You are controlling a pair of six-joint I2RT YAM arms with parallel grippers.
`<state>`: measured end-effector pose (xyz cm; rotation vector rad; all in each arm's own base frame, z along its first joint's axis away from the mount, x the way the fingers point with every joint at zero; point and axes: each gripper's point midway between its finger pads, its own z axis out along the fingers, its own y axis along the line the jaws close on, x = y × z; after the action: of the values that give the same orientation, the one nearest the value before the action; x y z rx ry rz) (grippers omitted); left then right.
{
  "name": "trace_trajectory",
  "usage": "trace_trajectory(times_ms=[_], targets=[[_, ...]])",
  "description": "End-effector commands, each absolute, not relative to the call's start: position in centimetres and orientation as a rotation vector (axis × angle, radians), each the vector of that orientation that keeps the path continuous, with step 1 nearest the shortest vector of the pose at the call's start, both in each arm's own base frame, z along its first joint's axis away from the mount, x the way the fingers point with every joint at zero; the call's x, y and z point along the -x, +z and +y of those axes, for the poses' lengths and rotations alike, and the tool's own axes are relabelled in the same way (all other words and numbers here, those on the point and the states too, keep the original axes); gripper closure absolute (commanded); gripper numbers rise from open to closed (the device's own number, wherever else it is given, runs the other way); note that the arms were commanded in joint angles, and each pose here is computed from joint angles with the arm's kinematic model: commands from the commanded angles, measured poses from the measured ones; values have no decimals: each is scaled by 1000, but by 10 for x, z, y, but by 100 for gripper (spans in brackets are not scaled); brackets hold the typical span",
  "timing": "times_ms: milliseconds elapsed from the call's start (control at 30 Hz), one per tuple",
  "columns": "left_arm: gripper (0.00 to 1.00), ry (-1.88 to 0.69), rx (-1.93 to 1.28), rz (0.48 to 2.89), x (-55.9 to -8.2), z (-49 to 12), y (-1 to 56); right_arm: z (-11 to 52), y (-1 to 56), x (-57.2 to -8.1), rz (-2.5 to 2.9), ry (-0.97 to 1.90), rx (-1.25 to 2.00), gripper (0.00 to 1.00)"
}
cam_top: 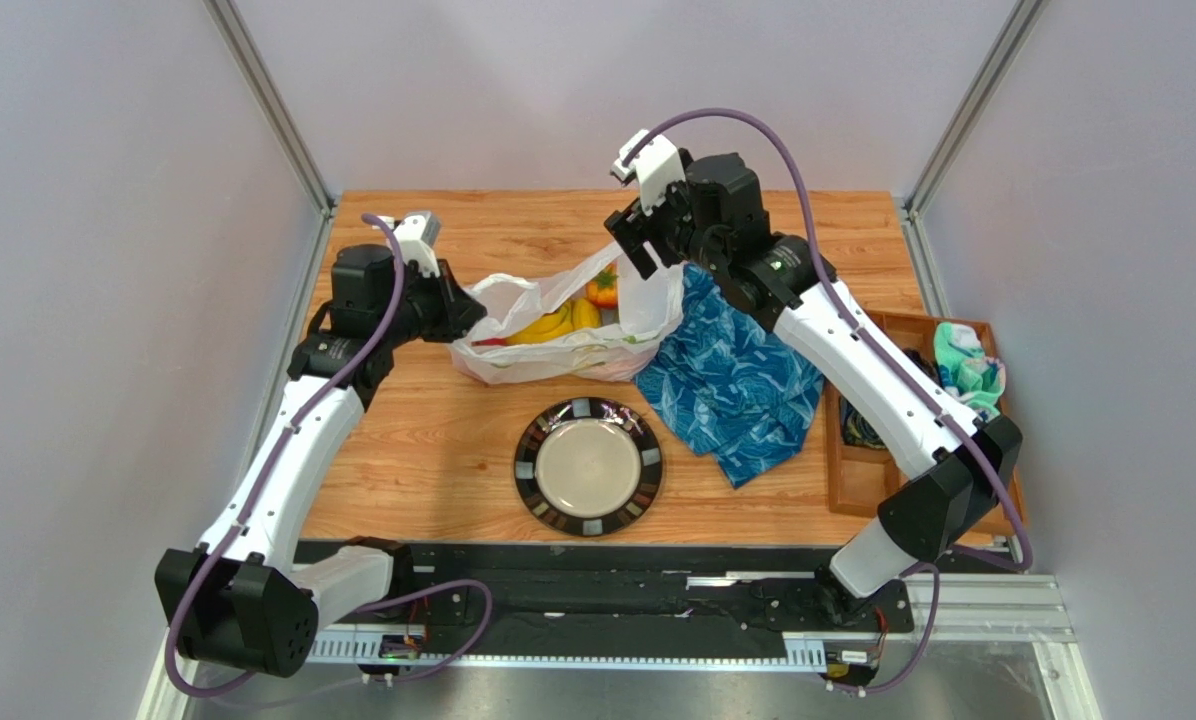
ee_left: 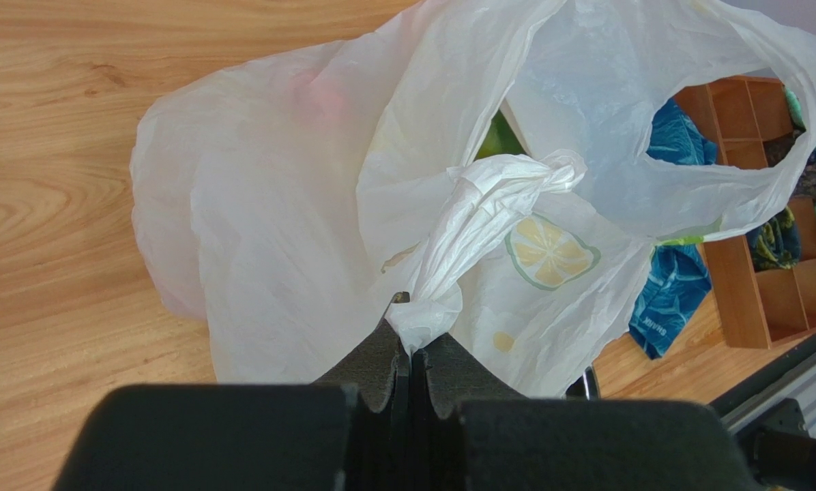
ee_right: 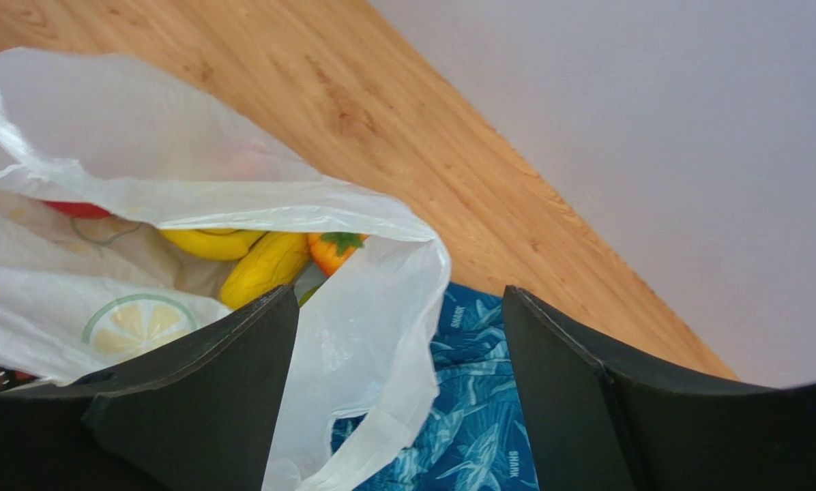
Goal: Take the fake fruits out of the plastic bag
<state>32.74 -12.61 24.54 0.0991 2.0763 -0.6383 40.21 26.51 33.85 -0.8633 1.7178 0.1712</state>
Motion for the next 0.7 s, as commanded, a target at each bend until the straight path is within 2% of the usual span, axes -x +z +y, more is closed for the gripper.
trace_trajectory(times_ms=[0, 233, 267, 300, 333, 367, 400, 433, 500, 600, 667], targets=[[100, -626, -96, 2024, -333, -123, 266, 237, 313, -419, 1841, -43, 837, 20], [100, -600, -108, 2018, -342, -122, 278, 214, 264, -420, 2008, -172, 856, 19], [100, -595, -109, 2018, -345, -122, 278, 213, 272, -428, 2002, -178, 836, 21], [100, -588, -115, 2008, -351, -122, 285, 216, 252, -433, 2055, -175, 877, 24], [100, -586, -121, 2001, -356, -123, 288, 218, 249, -440, 2065, -178, 894, 29], [100, -578, -127, 1998, -363, -123, 292, 220, 278, -457, 2013, -177, 852, 35], [100, -554, -134, 2000, -376, -122, 300, 226, 247, -468, 2086, -187, 920, 64], [100, -543, -141, 2003, -384, -122, 305, 232, 255, -480, 2073, -167, 933, 80], [100, -506, -164, 2006, -411, -121, 319, 245, 277, -517, 2002, -119, 914, 100], [100, -484, -154, 1967, -446, -117, 348, 268, 310, -553, 1800, -94, 919, 100], [100, -480, -151, 1901, -460, -114, 372, 283, 330, -556, 1690, -103, 933, 100]])
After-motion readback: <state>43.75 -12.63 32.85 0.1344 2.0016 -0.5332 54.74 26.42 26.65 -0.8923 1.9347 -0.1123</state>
